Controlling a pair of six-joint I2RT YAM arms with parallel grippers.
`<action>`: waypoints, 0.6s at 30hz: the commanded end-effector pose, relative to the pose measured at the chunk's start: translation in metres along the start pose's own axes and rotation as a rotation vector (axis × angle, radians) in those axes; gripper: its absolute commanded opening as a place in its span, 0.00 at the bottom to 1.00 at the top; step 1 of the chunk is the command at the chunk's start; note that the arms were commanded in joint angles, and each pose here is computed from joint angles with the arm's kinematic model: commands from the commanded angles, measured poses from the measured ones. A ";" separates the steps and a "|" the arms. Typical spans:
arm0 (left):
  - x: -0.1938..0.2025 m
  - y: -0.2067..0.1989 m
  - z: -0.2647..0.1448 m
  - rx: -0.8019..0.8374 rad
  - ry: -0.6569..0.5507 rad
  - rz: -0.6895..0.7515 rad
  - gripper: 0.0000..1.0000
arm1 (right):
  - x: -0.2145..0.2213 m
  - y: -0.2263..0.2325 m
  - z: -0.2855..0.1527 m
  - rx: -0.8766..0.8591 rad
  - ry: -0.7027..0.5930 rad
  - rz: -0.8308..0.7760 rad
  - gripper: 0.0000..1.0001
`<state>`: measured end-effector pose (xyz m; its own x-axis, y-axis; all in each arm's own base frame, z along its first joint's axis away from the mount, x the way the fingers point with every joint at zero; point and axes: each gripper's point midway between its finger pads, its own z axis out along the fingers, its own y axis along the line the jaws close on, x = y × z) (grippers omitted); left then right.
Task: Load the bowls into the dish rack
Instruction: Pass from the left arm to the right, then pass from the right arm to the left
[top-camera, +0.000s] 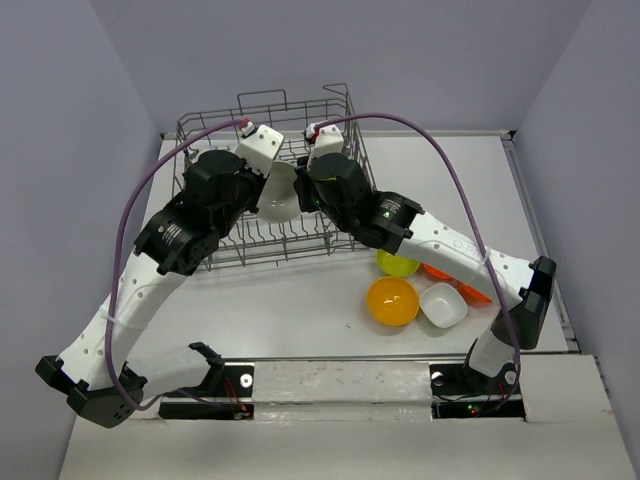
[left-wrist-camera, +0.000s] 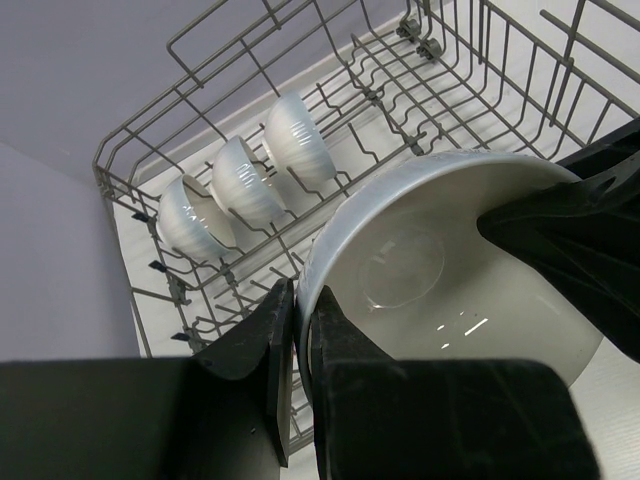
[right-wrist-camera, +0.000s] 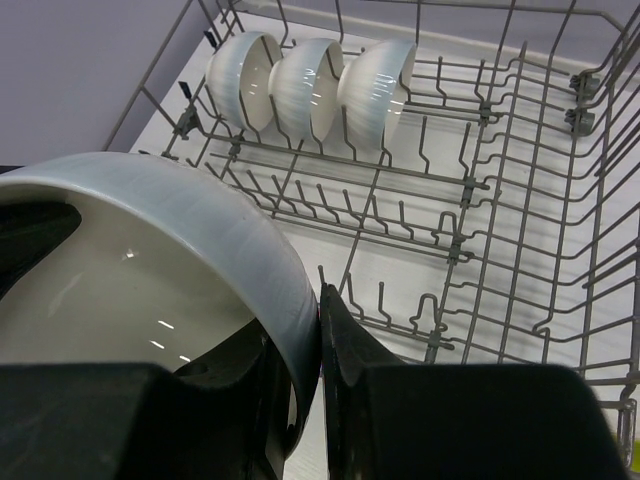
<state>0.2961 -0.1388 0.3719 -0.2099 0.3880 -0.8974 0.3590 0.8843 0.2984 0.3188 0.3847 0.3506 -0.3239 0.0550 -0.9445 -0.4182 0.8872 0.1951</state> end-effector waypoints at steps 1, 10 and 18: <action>-0.005 0.001 0.000 0.001 -0.007 -0.022 0.16 | -0.097 0.028 -0.023 -0.091 -0.280 0.152 0.01; -0.002 -0.005 0.003 0.024 0.001 -0.019 0.27 | -0.116 0.028 -0.027 -0.081 -0.316 0.155 0.01; 0.003 -0.008 0.004 0.038 0.010 -0.016 0.36 | -0.123 0.027 -0.031 -0.081 -0.331 0.160 0.01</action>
<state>0.3006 -0.1387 0.3784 -0.1920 0.3652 -0.9109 0.3418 0.8949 0.2868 0.3274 0.3882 0.3673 -0.2635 0.0251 -0.9643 -0.4204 0.8968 0.1382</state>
